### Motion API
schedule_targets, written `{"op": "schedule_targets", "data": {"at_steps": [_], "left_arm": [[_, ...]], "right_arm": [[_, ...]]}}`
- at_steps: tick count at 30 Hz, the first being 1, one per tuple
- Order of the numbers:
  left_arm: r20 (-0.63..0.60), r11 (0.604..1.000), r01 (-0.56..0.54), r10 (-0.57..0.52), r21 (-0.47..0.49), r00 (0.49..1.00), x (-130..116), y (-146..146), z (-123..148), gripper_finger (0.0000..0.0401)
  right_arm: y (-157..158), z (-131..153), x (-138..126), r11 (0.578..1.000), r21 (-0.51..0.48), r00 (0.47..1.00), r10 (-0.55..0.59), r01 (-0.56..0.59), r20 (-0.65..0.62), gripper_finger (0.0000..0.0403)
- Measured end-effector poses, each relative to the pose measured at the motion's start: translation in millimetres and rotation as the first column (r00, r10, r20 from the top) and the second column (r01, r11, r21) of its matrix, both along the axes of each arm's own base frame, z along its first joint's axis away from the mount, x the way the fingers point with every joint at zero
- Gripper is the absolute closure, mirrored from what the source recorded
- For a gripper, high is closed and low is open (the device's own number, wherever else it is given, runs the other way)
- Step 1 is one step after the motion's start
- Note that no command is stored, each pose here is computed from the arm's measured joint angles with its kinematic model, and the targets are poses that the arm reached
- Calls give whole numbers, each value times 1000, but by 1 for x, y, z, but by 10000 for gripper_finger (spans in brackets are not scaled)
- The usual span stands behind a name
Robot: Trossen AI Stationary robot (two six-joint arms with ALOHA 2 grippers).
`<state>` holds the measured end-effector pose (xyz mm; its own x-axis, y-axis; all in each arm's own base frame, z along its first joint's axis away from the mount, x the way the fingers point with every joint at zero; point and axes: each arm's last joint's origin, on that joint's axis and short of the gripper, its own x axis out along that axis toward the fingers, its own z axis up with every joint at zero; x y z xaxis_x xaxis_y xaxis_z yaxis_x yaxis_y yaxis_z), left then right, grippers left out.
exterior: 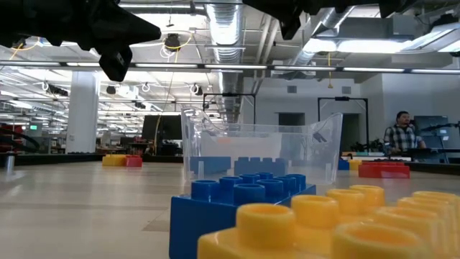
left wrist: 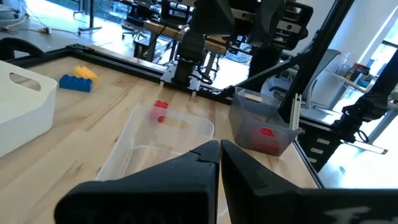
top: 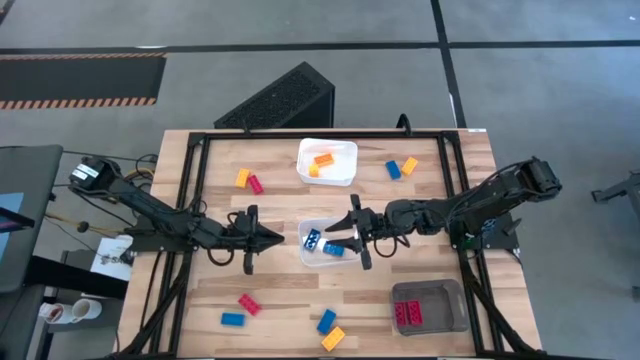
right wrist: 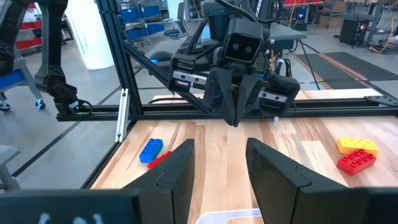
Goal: Sort & place blocks by color
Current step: Put the blue game piece into the transparent bin
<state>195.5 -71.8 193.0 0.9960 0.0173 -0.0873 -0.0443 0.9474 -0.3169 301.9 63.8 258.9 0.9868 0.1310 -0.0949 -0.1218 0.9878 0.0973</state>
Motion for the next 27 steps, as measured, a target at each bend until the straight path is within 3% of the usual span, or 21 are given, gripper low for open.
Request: {"op": "schedule_targets", "data": {"at_steps": [27], "left_arm": [[-2, 998, 54, -54, -32, 999, 0, -2, 0, 401]], "right_arm": [[0, -1, 0, 1000, -2, 1000, 0, 0, -6, 237]]}}
